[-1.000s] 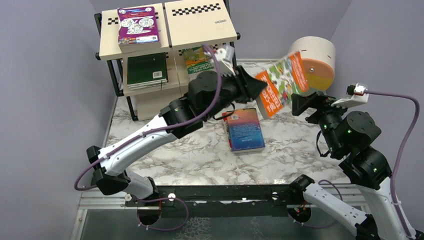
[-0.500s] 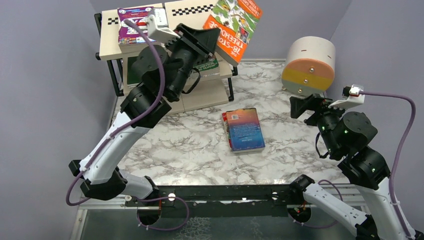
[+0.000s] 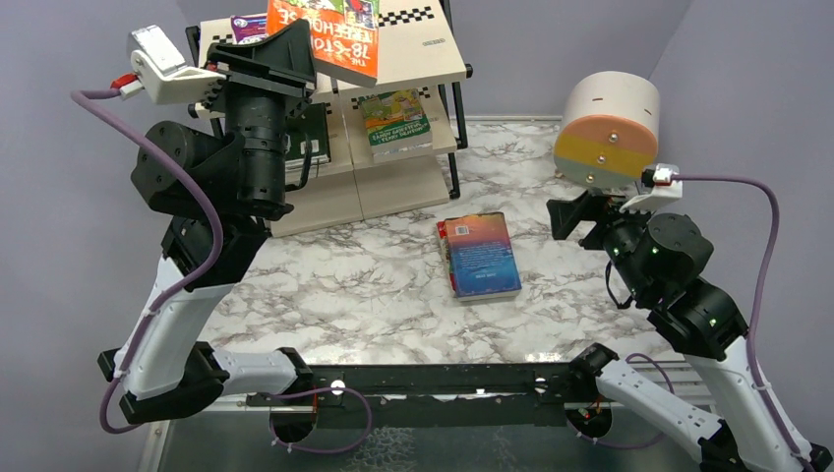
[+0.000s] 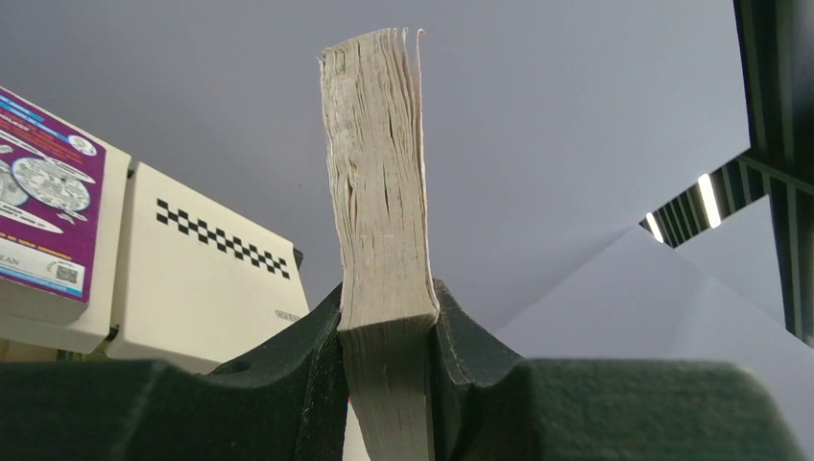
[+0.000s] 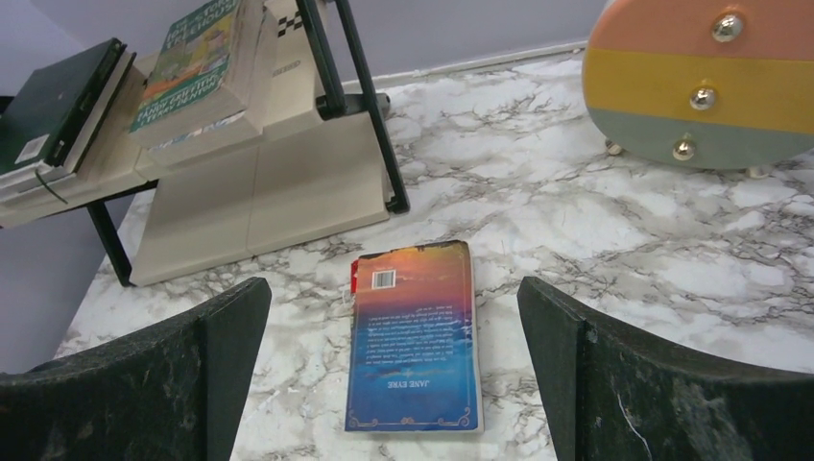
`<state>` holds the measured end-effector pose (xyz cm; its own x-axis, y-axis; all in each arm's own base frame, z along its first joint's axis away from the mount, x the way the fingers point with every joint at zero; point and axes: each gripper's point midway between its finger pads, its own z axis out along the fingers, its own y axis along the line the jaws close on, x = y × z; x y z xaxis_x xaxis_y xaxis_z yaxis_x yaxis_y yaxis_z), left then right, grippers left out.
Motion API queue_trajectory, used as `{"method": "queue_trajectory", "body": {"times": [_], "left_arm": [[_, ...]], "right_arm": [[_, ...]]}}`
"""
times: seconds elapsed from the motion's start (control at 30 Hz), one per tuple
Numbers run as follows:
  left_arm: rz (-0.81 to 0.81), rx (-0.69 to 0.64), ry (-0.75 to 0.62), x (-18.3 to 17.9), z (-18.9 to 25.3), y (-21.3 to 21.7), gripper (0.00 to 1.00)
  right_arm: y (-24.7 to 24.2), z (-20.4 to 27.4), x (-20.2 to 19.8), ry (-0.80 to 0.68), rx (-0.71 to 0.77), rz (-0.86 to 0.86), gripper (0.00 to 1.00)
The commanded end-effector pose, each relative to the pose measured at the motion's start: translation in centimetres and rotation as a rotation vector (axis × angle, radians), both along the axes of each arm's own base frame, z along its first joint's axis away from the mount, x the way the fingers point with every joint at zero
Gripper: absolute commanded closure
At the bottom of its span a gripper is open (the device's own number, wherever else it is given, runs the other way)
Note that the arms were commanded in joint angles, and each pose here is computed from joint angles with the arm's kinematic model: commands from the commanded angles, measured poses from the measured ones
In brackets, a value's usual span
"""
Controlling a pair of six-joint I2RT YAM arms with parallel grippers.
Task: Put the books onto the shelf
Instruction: Place the book on the shelf.
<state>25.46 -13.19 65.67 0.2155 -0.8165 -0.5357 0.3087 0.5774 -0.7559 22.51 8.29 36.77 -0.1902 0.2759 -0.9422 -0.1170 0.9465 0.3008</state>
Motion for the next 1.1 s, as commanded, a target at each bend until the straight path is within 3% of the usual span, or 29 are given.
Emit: {"method": "queue_trajectory", "body": {"times": [0.0,0.33,0.6,1.07], "left_arm": [[0.085,-0.054,-0.048,0.1,1.3,1.6,1.0],[0.029,-0.064,-0.061,6.0,0.3,-2.9,1.0],[0.041,-0.08,-0.079,10.9,0.4,-2.8,1.0],[0.101,-0.162,-0.018,13.6,-1.5,8.1,1.0]], "right_arm": [[1.3,0.2,0.1,-0.016,0.035,0.056,0.01],[1.8,-0.7,-0.2,-0.016,0.039,0.089,0.01],[1.8,-1.5,-0.3,-0.01,0.02,0.096,0.01],[2.9,-2.5,0.2,0.012,0.012,0.133,0.01]]}}
